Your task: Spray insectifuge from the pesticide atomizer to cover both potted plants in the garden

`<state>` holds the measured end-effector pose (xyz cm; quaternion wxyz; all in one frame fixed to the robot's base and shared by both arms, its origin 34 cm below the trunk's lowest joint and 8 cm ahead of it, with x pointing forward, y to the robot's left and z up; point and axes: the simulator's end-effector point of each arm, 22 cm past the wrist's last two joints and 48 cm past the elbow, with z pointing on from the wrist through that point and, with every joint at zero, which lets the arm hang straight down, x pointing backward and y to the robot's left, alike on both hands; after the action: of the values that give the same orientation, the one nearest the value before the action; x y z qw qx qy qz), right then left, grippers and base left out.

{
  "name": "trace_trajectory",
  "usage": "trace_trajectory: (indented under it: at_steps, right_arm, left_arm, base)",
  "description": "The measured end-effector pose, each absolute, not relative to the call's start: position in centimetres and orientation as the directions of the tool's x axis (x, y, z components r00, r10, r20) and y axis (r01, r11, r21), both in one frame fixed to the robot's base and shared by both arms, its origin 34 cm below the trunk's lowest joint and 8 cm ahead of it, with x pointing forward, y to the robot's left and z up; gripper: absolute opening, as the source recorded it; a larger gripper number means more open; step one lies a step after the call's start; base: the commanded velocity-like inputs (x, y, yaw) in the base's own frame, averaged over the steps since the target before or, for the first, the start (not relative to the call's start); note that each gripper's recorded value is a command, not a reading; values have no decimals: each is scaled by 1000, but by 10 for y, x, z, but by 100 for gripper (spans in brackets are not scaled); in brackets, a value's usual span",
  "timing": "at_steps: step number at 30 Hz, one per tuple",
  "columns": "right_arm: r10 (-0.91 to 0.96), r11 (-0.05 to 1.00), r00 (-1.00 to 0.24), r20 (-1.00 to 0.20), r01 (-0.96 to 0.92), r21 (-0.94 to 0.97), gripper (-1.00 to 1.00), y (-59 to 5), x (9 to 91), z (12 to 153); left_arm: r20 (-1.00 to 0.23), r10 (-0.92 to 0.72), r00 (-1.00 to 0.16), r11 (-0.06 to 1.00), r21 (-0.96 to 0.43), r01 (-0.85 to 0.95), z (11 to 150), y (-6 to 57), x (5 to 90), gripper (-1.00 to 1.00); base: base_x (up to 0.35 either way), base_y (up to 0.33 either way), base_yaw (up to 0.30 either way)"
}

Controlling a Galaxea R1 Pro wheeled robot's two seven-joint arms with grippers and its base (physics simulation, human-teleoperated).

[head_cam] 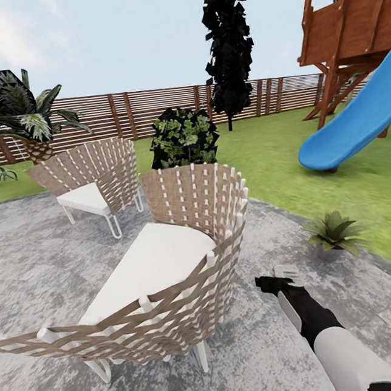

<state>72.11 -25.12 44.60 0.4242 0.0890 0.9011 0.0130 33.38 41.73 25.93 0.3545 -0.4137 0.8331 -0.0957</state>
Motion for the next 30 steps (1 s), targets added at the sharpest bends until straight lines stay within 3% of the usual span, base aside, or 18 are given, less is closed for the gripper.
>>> trace_trajectory:
  at_steps: [5, 19, 26, 30]
  right_arm:
    - [173, 983, -570, -803, 151, 104, 100, -257, 738, 477]
    - [146, 988, -603, -784, 136, 79, 100, -245, 748, 484]
    - [41, 993, -601, -798, -64, 99, 100, -127, 744, 497]
    - [-110, 970, -553, -826, -241, 32, 100, -66, 736, 511]
  left_arm:
    - [-511, -757, -407, 640, -453, -621, 259, 416, 334, -100]
    - [-511, -756, -410, 642, -453, -619, 259, 415, 334, -100]
    - [-511, -756, -410, 642, -453, -619, 259, 414, 334, -100]
    - [-510, -754, -413, 644, -452, -617, 259, 414, 334, -100]
  base:
    - [245, -52, 270]
    - [7, -1, 270]
    - [0, 0, 270]
    - [0, 0, 270]
